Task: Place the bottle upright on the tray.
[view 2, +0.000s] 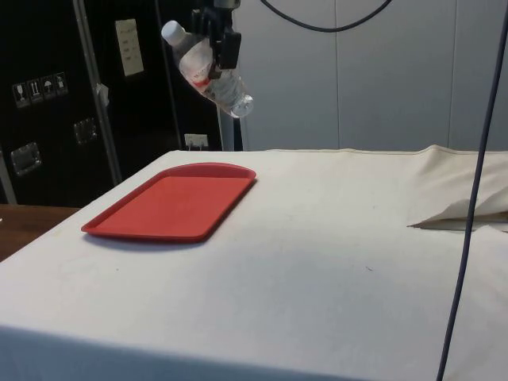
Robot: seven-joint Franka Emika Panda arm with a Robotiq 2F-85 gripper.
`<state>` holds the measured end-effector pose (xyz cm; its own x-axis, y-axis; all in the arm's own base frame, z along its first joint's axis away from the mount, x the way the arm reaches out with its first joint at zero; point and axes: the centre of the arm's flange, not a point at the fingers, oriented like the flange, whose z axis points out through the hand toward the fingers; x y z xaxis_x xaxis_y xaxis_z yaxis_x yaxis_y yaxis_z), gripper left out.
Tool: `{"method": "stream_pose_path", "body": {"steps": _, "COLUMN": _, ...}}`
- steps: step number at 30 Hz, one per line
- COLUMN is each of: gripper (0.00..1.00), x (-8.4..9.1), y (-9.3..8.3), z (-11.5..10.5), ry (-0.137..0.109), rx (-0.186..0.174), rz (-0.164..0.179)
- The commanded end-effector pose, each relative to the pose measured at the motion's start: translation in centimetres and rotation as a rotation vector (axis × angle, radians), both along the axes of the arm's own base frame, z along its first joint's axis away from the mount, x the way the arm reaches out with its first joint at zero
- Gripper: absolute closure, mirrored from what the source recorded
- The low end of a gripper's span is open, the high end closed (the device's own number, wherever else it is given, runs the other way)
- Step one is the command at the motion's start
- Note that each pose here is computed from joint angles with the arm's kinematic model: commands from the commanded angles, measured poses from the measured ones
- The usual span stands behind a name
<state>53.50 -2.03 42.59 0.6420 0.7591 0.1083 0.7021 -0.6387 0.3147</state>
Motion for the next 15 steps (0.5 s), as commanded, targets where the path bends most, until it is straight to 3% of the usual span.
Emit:
{"method": "stream_pose_path", "body": {"steps": 1, "gripper": 0.64, "x": -0.05, "y": -0.02, "z": -0.02, "ry": -0.011, "rx": 0.017, "rz": 0.002}}
{"method": "stream_pose_path", "body": {"steps": 2, "gripper": 0.64, "x": 0.0, "y": 0.0, "z": 0.0, "ry": 0.0, "rx": 0.0, "rz": 0.0}}
{"method": "stream_pose_path", "body": {"steps": 4, "gripper": 0.64, "x": -0.04, "y": -0.01, "z": -0.06, "ry": -0.02, "rx": 0.037, "rz": -0.006}}
{"method": "stream_pose_path", "body": {"steps": 11, "gripper": 0.64, "x": -0.04, "y": -0.2, "z": -0.12, "ry": -0.039, "rx": 0.084, "rz": -0.026}}
{"method": "stream_pose_path", "body": {"steps": 12, "gripper": 0.64, "x": 0.0, "y": -0.3, "z": -0.22, "ry": -0.03, "rx": 0.076, "rz": -0.033}}
{"method": "stream_pose_path", "body": {"steps": 13, "gripper": 0.64, "x": -0.03, "y": -0.27, "z": -0.13, "ry": -0.045, "rx": 0.097, "rz": -0.032}}
{"method": "stream_pose_path", "body": {"steps": 15, "gripper": 0.64, "x": -0.05, "y": -0.34, "z": -0.18, "ry": -0.05, "rx": 0.11, "rz": -0.039}}
